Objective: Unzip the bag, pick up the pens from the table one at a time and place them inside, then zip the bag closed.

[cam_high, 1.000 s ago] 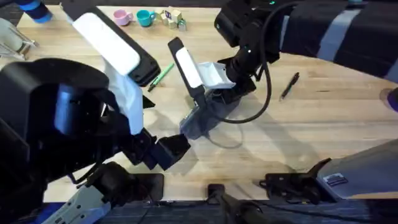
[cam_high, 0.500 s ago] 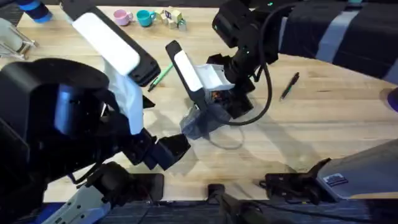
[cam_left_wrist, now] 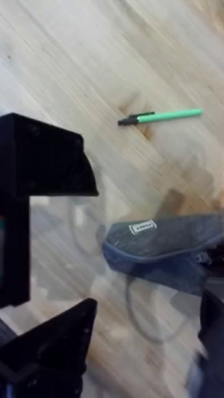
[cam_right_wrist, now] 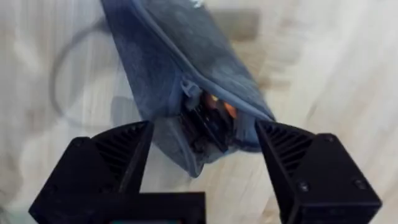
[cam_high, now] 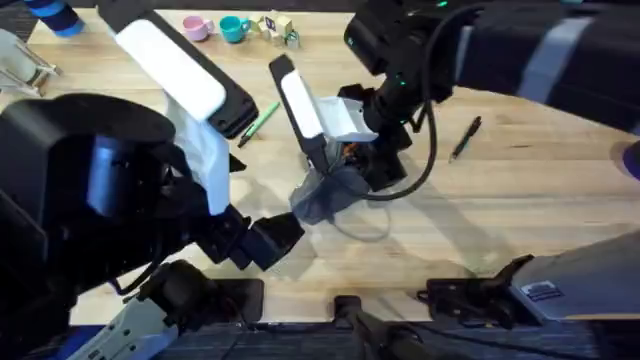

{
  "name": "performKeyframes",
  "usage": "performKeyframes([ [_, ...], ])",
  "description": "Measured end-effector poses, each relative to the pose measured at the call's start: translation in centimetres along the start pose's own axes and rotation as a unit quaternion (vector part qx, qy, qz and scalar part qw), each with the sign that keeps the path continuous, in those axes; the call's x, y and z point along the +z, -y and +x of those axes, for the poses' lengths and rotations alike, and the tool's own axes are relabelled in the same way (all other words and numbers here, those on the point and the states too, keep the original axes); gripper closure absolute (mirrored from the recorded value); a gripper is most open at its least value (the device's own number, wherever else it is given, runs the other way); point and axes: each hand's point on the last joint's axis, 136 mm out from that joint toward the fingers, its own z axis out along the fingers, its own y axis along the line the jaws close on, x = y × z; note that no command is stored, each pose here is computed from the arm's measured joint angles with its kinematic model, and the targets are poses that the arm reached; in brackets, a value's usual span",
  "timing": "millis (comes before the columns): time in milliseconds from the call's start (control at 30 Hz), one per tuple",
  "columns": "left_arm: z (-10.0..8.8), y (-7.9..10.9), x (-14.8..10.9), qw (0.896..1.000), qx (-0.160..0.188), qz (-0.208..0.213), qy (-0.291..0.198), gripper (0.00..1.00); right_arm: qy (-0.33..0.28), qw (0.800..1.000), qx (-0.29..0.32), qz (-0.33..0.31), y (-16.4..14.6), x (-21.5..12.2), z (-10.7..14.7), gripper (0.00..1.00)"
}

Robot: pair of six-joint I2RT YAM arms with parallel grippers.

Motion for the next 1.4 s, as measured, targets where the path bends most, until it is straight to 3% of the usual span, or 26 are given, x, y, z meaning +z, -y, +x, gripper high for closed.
performKeyframes([
  [200, 0.0, -0.6, 0.0, 1.000, 0.000, -0.016, -0.002, 0.008, 0.032, 0.992, 0.105, 0.062, 0.1, -4.7, -0.9, 0.003],
  [333, 0.1, -0.7, 0.0, 1.000, 0.000, -0.021, -0.002, 0.008, 0.054, 0.963, 0.239, 0.112, 0.3, -8.3, 0.0, 0.004],
  [467, 0.1, -0.8, 0.0, 1.000, 0.000, -0.024, -0.002, 0.008, 0.074, 0.904, 0.393, 0.153, 0.4, -11.5, 2.5, 0.005],
  [700, 0.0, -0.8, 0.0, 1.000, 0.000, -0.024, -0.001, 0.008, 0.124, 0.776, 0.580, 0.213, 0.0, -16.3, 6.8, 0.003],
  [733, -0.5, -0.9, 0.0, 1.000, 0.001, -0.025, 0.008, 0.008, 0.137, 0.725, 0.634, 0.232, -0.3, -17.7, 8.7, 0.003],
  [767, -1.3, -1.0, -0.1, 0.999, 0.002, -0.027, 0.026, 0.008, 0.136, 0.688, 0.672, 0.238, -0.7, -18.2, 10.5, 0.004],
  [900, -2.1, -1.1, -0.1, 0.999, 0.003, -0.029, 0.042, 0.008, 0.123, 0.668, 0.698, 0.228, -1.7, -17.9, 11.5, 0.004],
  [1067, -2.1, -1.1, -0.1, 0.999, 0.003, -0.031, 0.042, 0.008, 0.106, 0.662, 0.709, 0.217, -2.6, -17.5, 11.9, 0.005],
  [1133, -2.1, -1.1, -0.1, 0.999, 0.002, -0.031, 0.042, 0.008, 0.097, 0.646, 0.722, 0.228, -2.7, -17.6, 12.6, 0.005],
  [1200, -2.1, -1.1, -0.1, 0.999, 0.002, -0.031, 0.042, 0.008, 0.083, 0.614, 0.746, 0.244, -2.9, -17.8, 13.8, 0.005],
  [1267, -2.1, -1.1, -0.1, 0.999, 0.002, -0.031, 0.042, 0.008, 0.070, 0.569, 0.776, 0.263, -3.1, -18.0, 15.3, 0.005],
  [1400, -2.1, -1.1, -0.1, 0.999, 0.002, -0.031, 0.042, 0.008, 0.053, 0.463, 0.833, 0.297, -3.7, -18.5, 17.9, 0.005],
])
